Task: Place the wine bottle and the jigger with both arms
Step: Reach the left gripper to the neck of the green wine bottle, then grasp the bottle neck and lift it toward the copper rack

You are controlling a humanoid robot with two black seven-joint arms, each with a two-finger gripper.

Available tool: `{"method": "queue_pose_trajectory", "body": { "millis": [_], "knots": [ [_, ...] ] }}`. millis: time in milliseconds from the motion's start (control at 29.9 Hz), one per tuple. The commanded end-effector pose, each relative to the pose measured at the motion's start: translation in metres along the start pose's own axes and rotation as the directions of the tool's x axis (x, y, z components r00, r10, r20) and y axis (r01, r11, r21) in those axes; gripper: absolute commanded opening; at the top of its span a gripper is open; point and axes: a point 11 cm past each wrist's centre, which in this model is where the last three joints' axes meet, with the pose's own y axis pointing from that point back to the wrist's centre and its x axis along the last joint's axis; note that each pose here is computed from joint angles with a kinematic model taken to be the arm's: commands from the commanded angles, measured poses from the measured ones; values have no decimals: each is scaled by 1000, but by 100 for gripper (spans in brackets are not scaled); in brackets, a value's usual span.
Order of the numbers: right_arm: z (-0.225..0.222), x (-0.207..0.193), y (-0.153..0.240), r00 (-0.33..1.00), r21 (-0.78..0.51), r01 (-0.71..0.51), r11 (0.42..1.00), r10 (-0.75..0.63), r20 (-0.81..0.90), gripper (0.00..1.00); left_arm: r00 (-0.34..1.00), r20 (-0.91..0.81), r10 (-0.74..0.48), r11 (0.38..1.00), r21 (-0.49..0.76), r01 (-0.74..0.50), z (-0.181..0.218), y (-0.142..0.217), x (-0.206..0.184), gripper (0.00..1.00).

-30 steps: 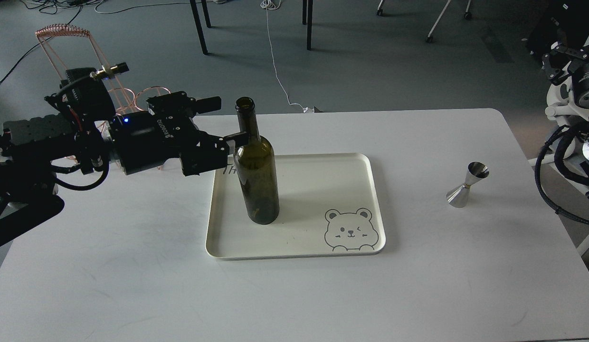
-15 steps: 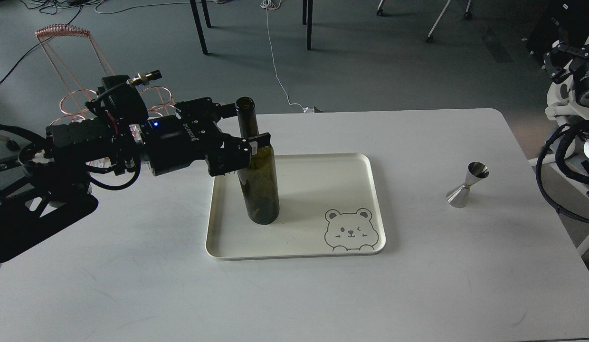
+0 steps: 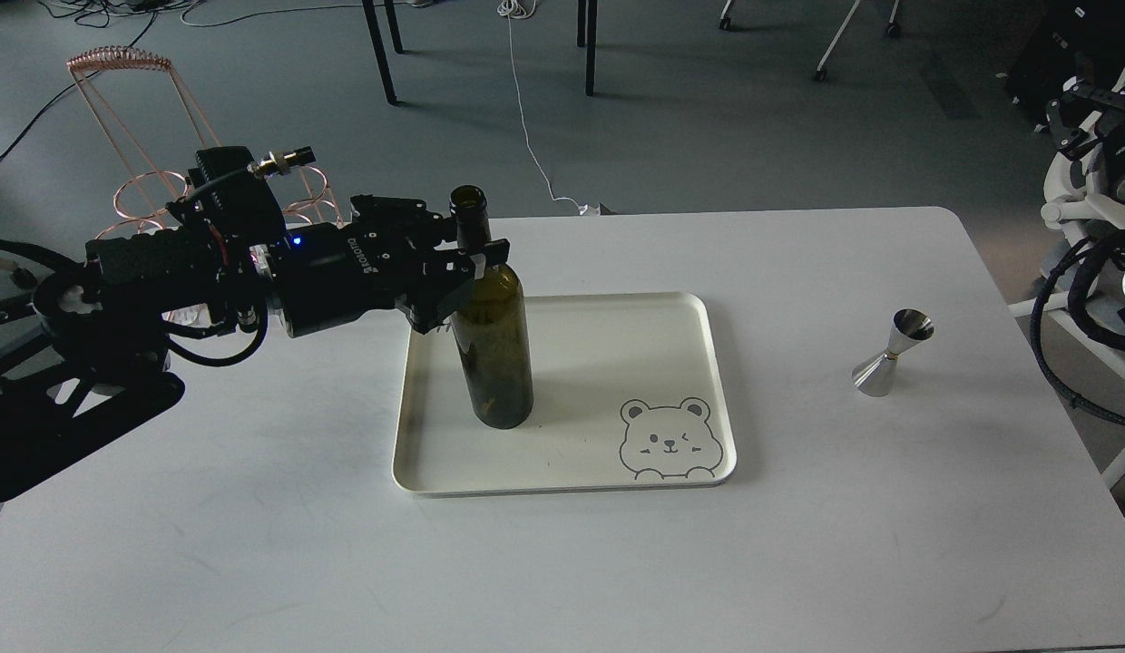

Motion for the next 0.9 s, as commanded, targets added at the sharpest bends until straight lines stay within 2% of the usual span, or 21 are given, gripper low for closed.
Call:
{"method": "queue_pose_trajectory", "body": {
  "millis": [0, 468, 669, 870],
  "knots": [
    [1, 0, 0, 1000, -2, 0, 1000, 0, -1, 99, 1000, -3, -1, 1000, 0, 1, 0, 0, -1, 27],
    [-1, 0, 0, 1000, 1, 1, 1000, -1, -2, 99, 997, 26, 67, 998, 9, -67, -3, 6, 13, 14],
    [-4, -1, -2, 1000, 7, 4, 1000, -4, -3, 99, 996, 46, 81, 993, 81, -85, -28, 40, 48, 11],
    [-10, 2, -2, 1000, 15, 0, 1000, 0, -12, 99, 998, 51, 43, 986, 161, -51, -50, 85, 70, 11]
  ]
}}
